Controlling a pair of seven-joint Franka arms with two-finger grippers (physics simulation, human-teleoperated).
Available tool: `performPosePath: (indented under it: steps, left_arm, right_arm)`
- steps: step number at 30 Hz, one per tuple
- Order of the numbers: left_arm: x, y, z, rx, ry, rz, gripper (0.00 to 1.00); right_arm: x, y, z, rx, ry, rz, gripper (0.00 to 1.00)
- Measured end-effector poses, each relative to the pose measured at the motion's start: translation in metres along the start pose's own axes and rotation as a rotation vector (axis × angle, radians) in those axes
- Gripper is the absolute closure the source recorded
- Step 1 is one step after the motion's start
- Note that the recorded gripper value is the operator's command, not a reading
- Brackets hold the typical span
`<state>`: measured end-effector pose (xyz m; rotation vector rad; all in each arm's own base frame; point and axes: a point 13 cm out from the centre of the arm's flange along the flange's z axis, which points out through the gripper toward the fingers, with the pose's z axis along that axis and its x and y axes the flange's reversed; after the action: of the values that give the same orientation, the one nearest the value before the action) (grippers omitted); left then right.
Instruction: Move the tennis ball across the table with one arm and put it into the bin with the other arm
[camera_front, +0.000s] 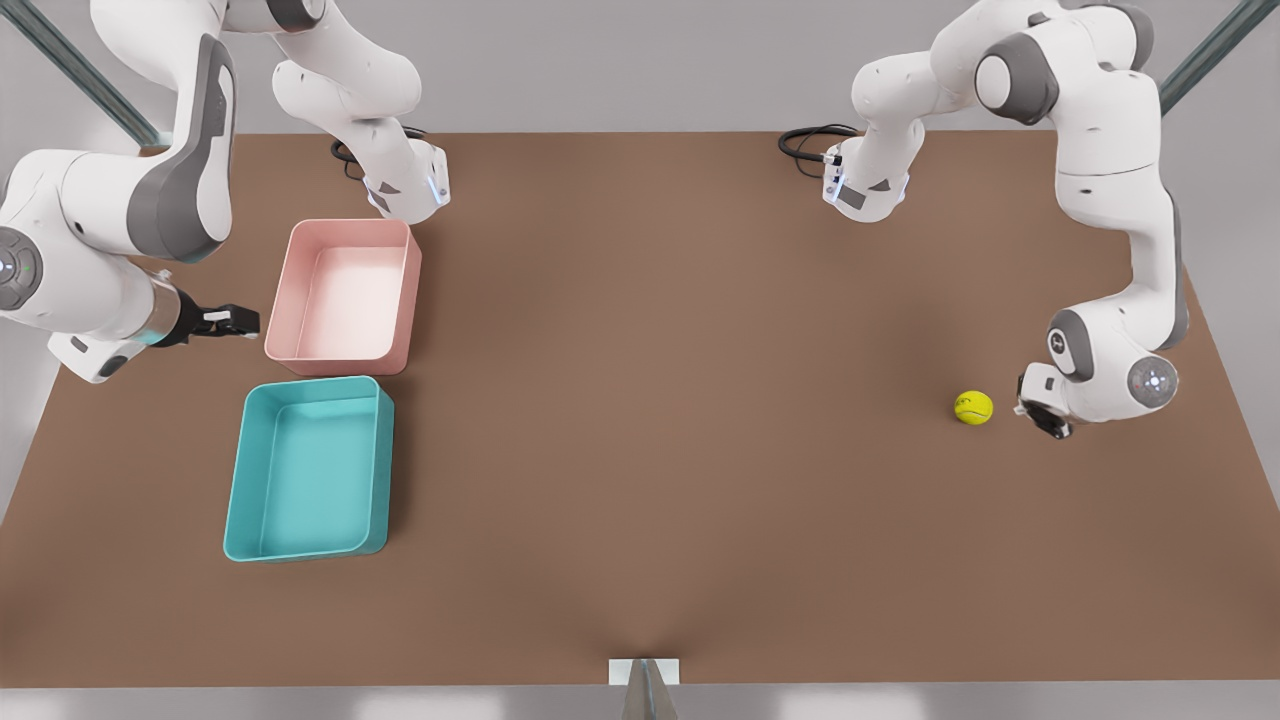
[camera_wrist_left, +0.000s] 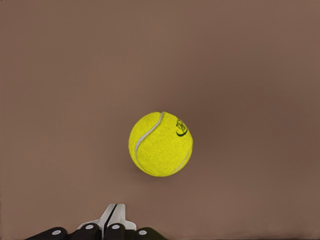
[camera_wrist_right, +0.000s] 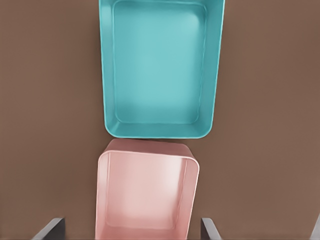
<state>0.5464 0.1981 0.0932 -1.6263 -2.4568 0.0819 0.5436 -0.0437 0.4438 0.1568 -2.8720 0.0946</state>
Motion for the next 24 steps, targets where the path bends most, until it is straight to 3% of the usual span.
performPosePath:
  steps: [8, 19, 22, 24]
  left_arm:
    - [0.032, -0.005, 0.034, -0.018, 0.010, 0.206, 0.79]
    - [0.023, -0.013, 0.053, 0.011, 0.017, 0.393, 0.79]
    - [-0.021, -0.019, 0.037, -0.002, 0.008, 0.394, 0.79]
    - [-0.100, -0.035, 0.023, -0.009, -0.028, 0.421, 0.79]
  right_arm:
    - [0.001, 0.000, 0.002, -0.002, 0.009, -0.006, 0.00]
    - [0.002, -0.004, 0.002, -0.004, 0.010, -0.002, 0.00]
    - [0.002, -0.005, 0.002, -0.005, 0.010, 0.000, 0.00]
    - [0.002, -0.006, 0.002, -0.005, 0.010, 0.000, 0.00]
